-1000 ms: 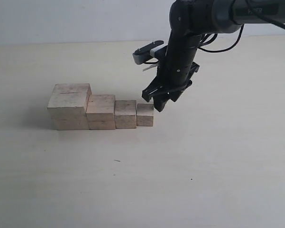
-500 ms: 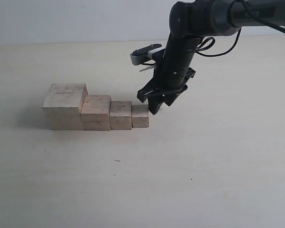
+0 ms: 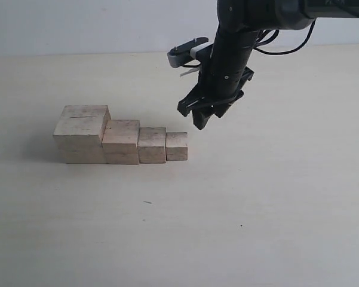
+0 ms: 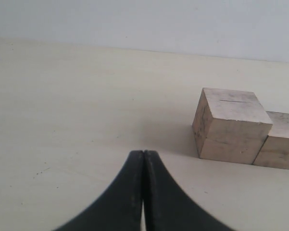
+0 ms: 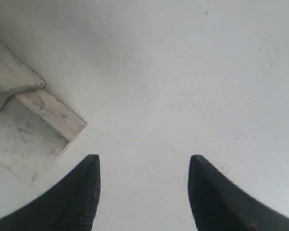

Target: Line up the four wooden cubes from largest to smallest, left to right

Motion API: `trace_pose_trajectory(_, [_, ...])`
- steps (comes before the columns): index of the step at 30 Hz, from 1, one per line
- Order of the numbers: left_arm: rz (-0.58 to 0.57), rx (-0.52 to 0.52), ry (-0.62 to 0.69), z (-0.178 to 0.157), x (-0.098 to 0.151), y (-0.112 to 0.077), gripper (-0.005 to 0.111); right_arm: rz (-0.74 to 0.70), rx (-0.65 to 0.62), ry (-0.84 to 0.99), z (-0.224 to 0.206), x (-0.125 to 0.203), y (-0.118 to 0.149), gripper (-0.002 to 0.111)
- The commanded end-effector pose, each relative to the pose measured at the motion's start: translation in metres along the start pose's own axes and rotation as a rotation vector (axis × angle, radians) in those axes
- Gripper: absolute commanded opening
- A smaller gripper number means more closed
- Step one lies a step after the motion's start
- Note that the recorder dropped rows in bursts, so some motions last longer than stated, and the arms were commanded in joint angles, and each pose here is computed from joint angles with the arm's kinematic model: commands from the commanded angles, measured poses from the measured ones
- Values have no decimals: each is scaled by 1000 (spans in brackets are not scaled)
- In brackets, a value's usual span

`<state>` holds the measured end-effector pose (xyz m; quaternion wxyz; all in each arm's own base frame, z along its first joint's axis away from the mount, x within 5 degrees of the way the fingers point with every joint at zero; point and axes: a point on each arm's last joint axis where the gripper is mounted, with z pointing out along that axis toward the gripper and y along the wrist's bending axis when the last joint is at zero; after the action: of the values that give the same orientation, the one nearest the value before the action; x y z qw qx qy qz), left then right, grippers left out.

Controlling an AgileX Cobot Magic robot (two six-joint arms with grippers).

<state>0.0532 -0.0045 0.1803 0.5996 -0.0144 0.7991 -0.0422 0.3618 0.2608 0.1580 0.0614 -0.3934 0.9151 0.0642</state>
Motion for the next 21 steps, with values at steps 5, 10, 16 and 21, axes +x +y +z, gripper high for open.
trace_pose_trajectory(5, [-2,8,-12,0,-1,0,0,96,-72,73,-44,13,13,16])
trace_pose_trajectory(10, [-2,8,-12,0,-1,0,0,118,-137,-11,-71,11,23,0])
trace_pose_trajectory(16, [-2,8,-12,0,-1,0,0,163,-156,-258,-115,25,34,0])
trace_pose_trajectory(21, [-2,8,-12,0,-1,0,0,217,-98,-475,-145,72,42,0])
